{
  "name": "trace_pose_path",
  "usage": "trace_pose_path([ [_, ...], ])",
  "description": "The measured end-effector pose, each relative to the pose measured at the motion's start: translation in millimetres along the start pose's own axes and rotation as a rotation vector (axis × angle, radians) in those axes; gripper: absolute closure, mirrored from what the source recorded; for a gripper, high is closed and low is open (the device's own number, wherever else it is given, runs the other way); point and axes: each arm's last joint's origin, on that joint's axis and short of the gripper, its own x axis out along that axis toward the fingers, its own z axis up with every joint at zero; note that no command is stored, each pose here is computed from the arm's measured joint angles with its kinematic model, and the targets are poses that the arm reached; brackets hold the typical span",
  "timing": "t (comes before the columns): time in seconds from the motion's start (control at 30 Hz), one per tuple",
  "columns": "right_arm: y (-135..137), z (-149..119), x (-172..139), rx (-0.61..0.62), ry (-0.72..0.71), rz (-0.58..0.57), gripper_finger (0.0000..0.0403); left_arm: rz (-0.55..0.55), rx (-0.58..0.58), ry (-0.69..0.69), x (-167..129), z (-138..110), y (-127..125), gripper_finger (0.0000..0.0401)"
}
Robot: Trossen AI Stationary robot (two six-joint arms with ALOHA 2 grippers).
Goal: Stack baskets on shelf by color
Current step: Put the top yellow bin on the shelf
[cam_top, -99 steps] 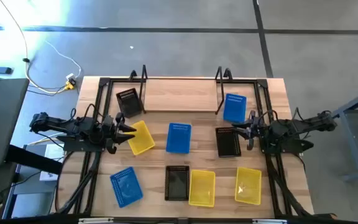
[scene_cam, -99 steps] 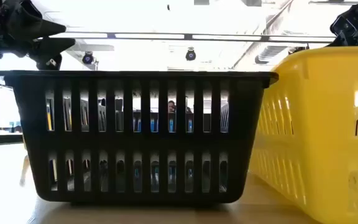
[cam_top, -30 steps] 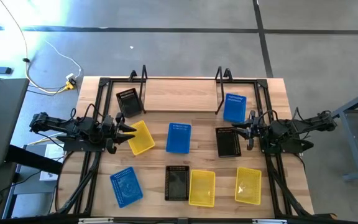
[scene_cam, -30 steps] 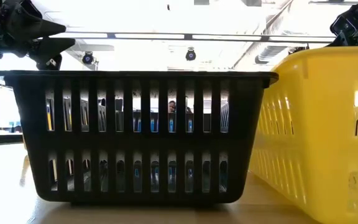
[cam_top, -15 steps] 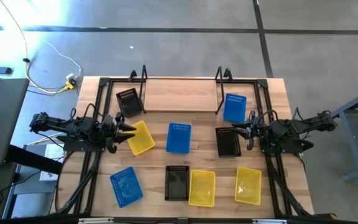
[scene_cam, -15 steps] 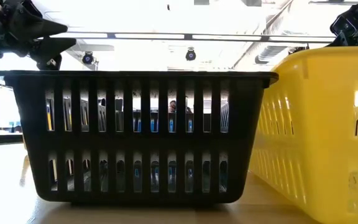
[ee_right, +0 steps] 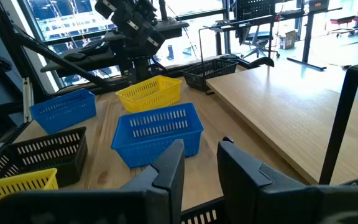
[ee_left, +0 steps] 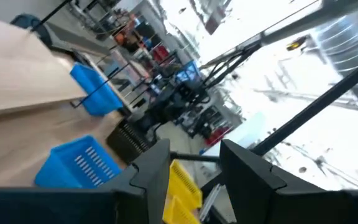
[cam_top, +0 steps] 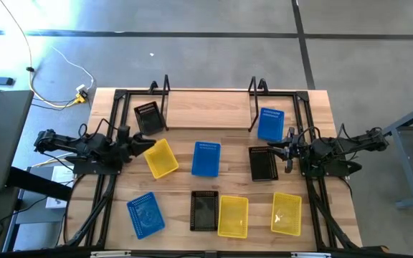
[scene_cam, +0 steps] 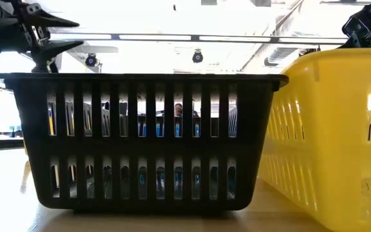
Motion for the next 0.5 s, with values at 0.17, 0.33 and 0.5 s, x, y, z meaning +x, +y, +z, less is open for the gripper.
trace_pose_path([
  [0.17,0,0,0,0.000,0.000,0.000,0.0320,-0.038,-0.026,-0.050,0,4,-4,0.0270],
  [0.33,0,0,0,0.001,0.000,0.000,0.0320,-0.057,-0.071,-0.166,-1,13,-10,0.0270],
  [0.5,0,0,0,0.010,0.000,0.000,0.0320,-0.079,-0.006,-0.241,-4,31,-27,0.0270],
])
